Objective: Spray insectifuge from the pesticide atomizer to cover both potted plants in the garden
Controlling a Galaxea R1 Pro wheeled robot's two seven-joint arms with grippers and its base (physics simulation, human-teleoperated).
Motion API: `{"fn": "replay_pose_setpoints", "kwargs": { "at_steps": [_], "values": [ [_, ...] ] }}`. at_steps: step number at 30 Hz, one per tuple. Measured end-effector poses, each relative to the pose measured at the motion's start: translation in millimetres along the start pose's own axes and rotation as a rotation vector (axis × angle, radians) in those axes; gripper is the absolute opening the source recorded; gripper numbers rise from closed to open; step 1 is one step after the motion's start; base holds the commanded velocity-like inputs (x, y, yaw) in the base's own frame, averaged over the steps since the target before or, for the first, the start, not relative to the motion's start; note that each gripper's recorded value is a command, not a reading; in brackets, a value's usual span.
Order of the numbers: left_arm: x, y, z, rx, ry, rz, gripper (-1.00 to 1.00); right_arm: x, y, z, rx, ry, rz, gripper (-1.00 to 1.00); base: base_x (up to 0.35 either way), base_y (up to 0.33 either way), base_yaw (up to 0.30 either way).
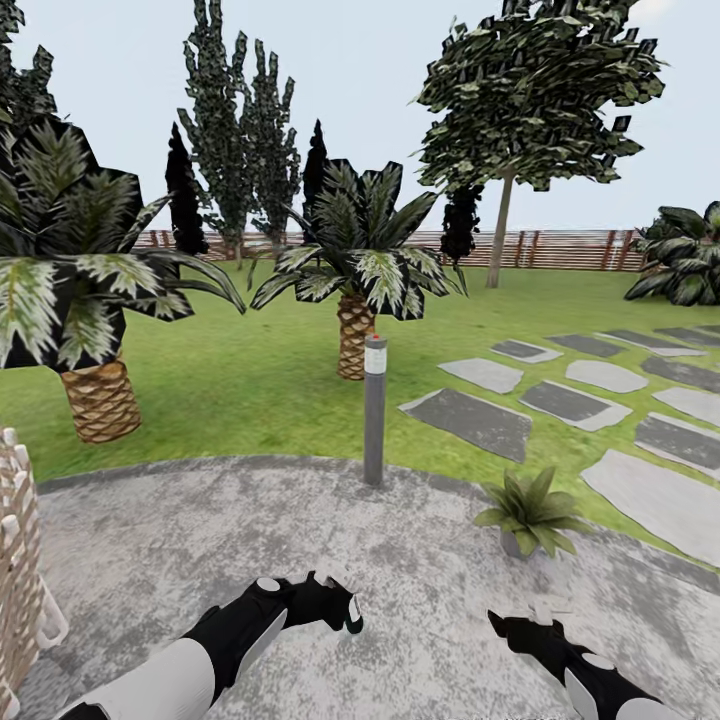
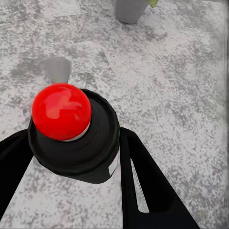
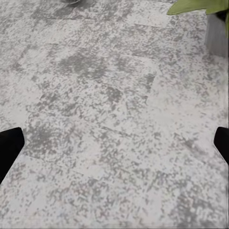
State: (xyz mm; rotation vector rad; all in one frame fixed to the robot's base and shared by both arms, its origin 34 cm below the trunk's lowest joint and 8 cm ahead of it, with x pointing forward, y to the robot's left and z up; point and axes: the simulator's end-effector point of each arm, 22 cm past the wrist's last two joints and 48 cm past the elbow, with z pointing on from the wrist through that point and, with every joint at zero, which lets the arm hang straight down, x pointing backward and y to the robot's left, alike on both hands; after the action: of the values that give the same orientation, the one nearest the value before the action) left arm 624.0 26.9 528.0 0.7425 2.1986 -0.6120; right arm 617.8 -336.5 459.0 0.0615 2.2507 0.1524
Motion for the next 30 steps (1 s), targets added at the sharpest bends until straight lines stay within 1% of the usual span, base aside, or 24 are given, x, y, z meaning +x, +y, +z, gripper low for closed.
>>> {"fn": "replay_pose_setpoints", "kwargs": {
  "at_steps": [11,30],
  "values": [
    [-0.1,-0.1,-0.1,0.000,0.000,0.000,-1.00,0.2,0.0,-0.1,0.000,0.000,0.000,1.00,0.215,0.000,-0.277],
    [0.2,0.0,0.1,0.000,0.000,0.000,-1.00,0.3,-0.1,0.0,0.000,0.000,0.001,1.00,0.006,0.000,-0.277]
  ]
}}
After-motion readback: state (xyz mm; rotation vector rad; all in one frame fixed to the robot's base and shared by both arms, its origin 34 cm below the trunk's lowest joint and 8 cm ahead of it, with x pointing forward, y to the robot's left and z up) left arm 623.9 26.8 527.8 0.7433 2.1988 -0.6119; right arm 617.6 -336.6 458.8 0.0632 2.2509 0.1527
